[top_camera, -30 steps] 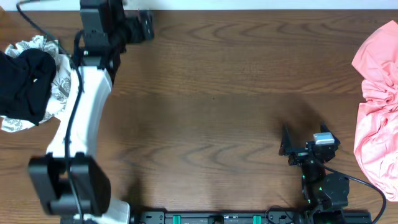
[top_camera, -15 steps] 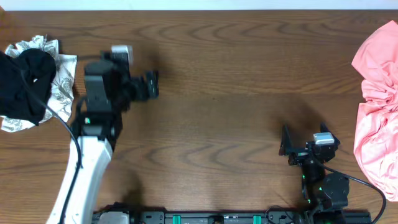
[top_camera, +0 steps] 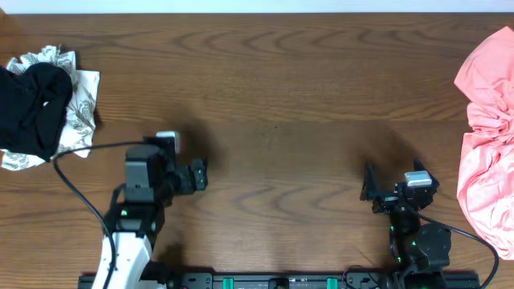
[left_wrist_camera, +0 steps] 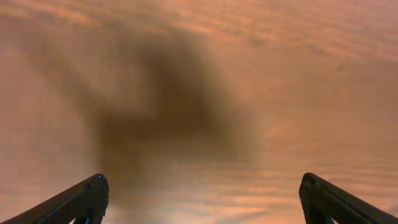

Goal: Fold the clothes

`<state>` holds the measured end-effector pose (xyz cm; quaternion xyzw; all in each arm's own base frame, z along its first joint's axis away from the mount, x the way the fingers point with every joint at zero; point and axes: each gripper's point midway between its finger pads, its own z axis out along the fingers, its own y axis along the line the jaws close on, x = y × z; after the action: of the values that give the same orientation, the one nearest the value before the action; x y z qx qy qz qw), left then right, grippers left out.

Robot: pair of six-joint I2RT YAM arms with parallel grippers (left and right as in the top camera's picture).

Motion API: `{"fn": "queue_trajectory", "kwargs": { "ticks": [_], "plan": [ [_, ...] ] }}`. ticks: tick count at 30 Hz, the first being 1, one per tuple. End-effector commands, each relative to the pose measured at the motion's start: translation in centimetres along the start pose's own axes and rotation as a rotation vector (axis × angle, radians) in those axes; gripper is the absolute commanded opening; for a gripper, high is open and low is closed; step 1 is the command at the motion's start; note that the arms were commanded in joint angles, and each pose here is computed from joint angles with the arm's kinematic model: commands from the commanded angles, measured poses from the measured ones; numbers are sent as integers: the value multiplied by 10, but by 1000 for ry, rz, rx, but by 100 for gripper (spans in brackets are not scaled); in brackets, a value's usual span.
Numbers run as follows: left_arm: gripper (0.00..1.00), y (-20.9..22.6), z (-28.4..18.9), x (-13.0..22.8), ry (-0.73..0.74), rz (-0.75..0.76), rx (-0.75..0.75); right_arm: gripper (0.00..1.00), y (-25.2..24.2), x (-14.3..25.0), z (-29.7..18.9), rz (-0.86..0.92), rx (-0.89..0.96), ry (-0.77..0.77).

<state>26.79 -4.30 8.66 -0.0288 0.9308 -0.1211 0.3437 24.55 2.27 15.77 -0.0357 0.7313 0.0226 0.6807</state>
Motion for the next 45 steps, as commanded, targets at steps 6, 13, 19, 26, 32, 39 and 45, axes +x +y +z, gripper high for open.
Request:
{"fn": "queue_trajectory", "kwargs": {
  "ticks": [6, 13, 19, 26, 32, 39, 45],
  "plan": [
    [98, 12, 9, 31, -88, 14, -15, 99, -2, 0, 0, -17, 9, -1],
    [98, 10, 11, 31, -233, 41, 30, 99, -2, 0, 0, -17, 9, -1],
    [98, 9, 8, 33, -277, 54, 36, 99, -2, 0, 0, -17, 9, -1],
    [98, 6, -1, 22, -346, 136, 35, 99, -2, 0, 0, -17, 9, -1],
    [98, 9, -2, 26, -383, 179, 21, 99, -2, 0, 0, -17, 9, -1],
    [98, 11, -5, 27, -388, 229, -4, 99, -2, 0, 0, -17, 9, -1],
    [98, 12, -14, 24, -423, 277, -31, 99, -2, 0, 0, -17, 9, -1]
  ]
}}
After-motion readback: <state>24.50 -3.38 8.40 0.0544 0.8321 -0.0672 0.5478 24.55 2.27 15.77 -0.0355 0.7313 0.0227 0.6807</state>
